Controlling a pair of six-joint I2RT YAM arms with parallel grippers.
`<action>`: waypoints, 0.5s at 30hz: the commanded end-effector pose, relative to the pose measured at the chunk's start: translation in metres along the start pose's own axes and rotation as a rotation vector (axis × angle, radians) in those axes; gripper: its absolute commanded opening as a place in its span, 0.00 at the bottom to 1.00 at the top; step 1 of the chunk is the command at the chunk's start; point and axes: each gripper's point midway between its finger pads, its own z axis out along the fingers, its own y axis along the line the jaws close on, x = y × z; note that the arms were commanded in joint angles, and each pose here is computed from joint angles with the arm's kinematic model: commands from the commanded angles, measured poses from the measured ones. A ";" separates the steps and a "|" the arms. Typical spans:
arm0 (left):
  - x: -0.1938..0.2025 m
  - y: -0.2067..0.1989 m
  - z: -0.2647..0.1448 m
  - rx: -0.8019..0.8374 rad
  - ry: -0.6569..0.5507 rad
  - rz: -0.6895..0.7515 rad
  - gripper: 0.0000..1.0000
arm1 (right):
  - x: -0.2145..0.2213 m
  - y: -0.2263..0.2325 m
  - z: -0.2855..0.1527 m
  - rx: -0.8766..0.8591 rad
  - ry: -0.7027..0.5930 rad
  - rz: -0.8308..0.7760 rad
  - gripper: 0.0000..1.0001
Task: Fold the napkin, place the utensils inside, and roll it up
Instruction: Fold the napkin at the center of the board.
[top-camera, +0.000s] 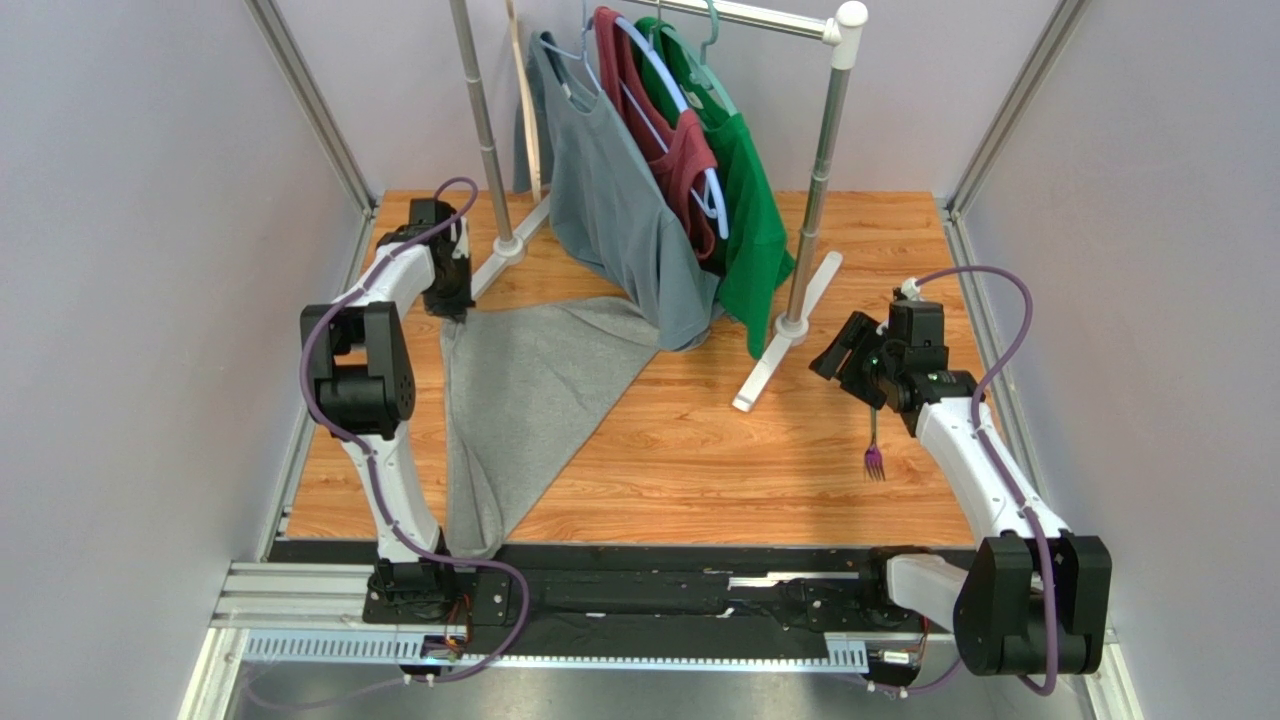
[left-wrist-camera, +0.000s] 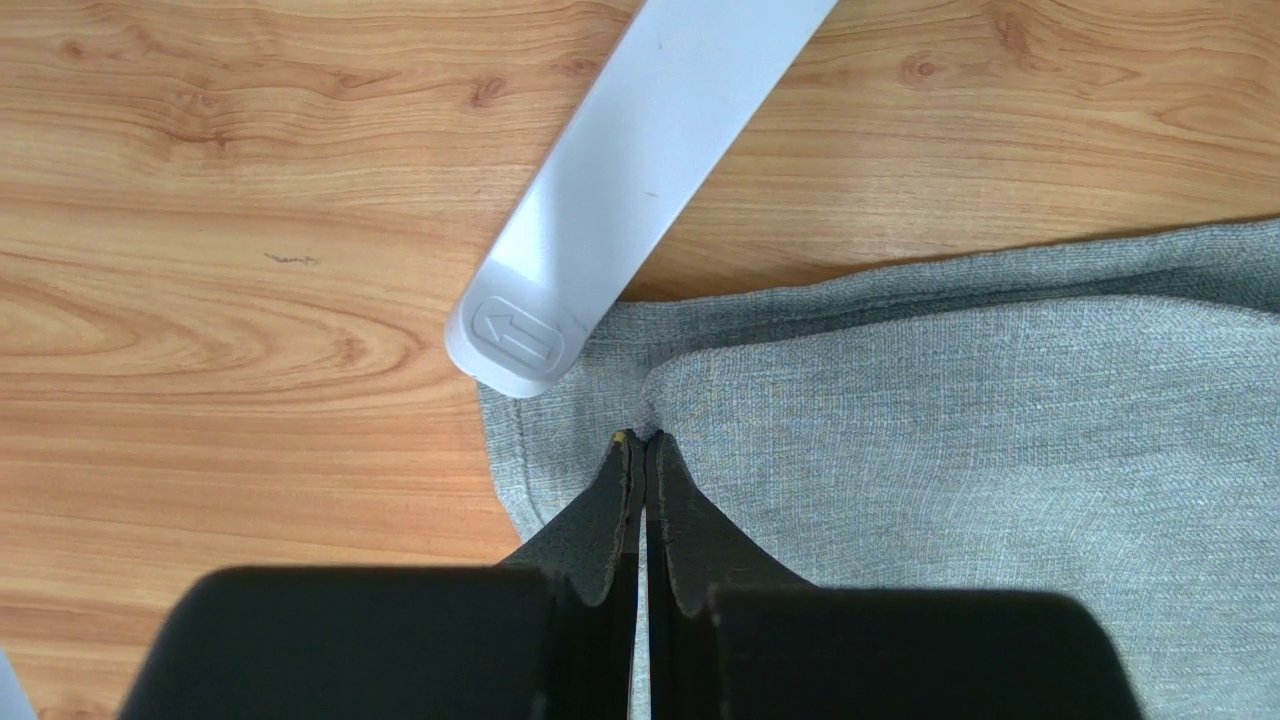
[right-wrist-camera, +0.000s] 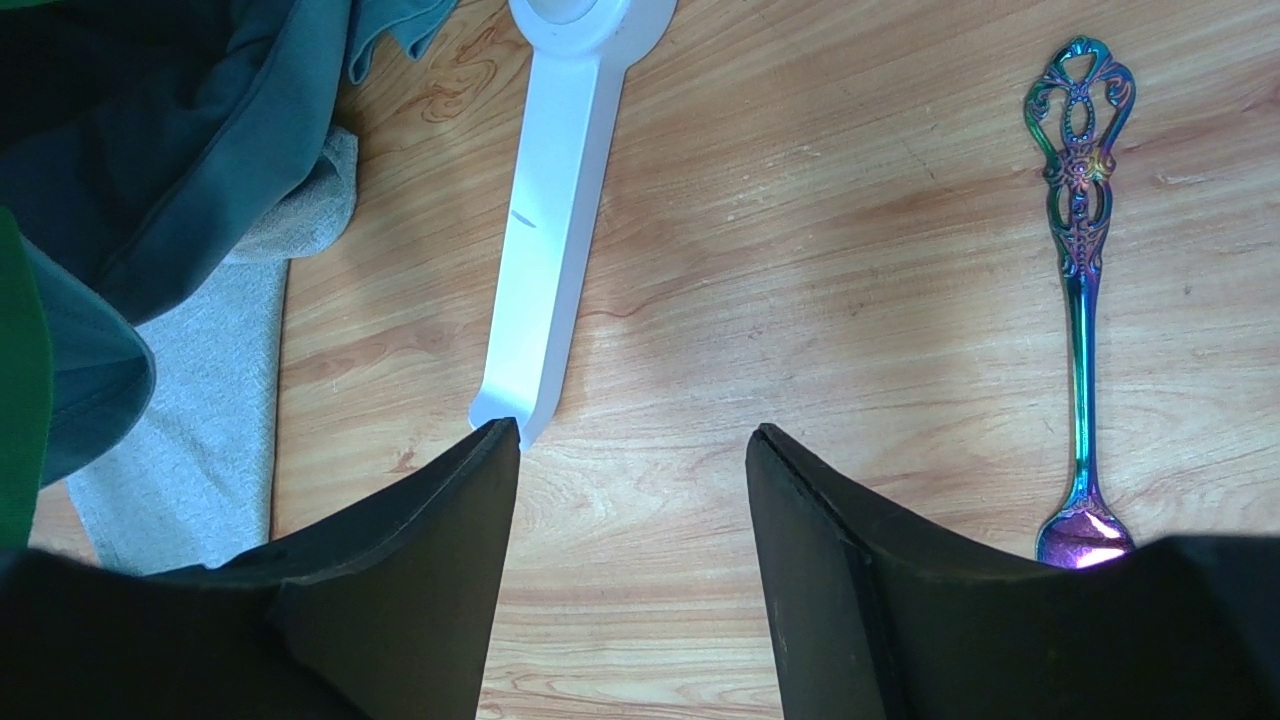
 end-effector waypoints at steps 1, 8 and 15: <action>-0.019 0.014 -0.016 -0.017 -0.058 -0.015 0.00 | -0.018 0.012 -0.002 -0.043 -0.054 -0.022 0.61; -0.021 0.019 -0.016 -0.015 -0.066 -0.031 0.00 | -0.019 0.012 -0.001 -0.046 -0.052 -0.019 0.61; -0.023 0.024 -0.012 -0.033 -0.066 -0.053 0.01 | -0.015 0.013 0.001 -0.054 -0.038 -0.024 0.61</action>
